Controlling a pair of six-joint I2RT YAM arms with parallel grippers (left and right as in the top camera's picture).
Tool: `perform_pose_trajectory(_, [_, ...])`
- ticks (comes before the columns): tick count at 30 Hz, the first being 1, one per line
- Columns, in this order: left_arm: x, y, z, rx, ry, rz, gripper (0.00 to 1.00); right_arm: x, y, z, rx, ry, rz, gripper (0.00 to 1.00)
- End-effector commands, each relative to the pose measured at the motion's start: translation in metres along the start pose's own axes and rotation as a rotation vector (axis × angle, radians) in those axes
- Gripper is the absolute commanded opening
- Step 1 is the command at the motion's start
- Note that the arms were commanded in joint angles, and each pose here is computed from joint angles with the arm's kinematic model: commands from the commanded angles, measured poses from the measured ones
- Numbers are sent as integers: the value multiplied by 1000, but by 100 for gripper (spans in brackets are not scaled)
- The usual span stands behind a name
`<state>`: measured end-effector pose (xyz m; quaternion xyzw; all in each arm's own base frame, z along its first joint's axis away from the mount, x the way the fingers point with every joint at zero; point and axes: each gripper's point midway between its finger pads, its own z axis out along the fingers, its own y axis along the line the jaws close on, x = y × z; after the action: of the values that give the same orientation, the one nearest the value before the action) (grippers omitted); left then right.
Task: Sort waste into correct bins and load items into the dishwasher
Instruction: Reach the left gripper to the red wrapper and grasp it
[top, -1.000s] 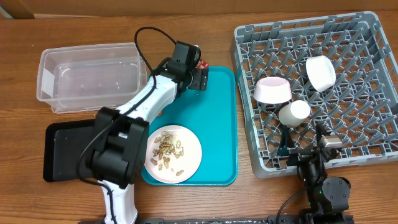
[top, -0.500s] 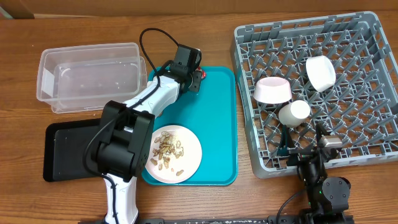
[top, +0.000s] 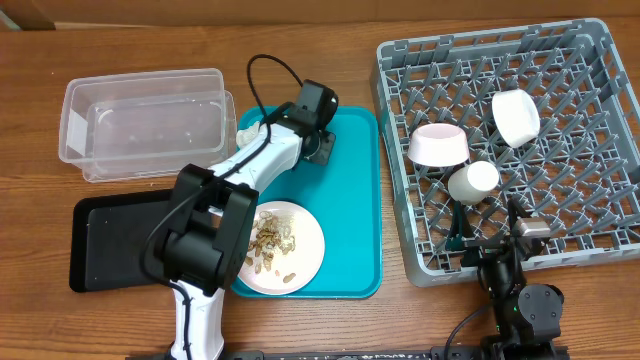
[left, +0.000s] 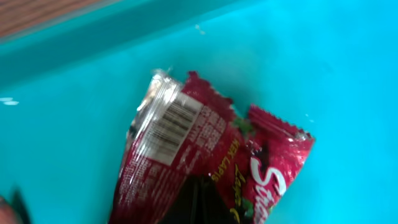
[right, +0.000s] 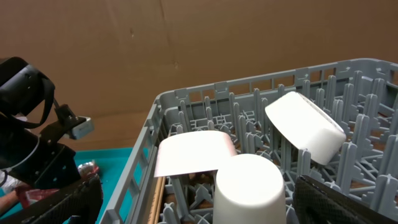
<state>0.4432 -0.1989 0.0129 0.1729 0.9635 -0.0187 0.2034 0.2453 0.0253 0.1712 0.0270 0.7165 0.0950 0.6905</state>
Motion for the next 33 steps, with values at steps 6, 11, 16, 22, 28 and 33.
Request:
perform_pose_trajectory(6, [-58,-8,-70,-7,-49,-3,4,0,-1,0,0,-9,4,100])
perform_pose_trajectory(11, [-44,20,-70,-67,17,-68,31,0,-1,0,0,-9,4,100])
perform_pose_trajectory(16, [-9,29,-66,-77,154,-47,92,0,-1,0,0,-9,4,100])
perform_pose_trajectory(22, [10,32,-50,-87,189,13,99,0,-1,0,0,-9,4,100])
perform_pose_trajectory(28, [45,23,-22,-38,237,40,88,0,-1,0,0,-9,4,100])
perform_pose_trajectory(33, [53,23,-15,-33,242,39,41,0,-1,0,0,-9,4,100])
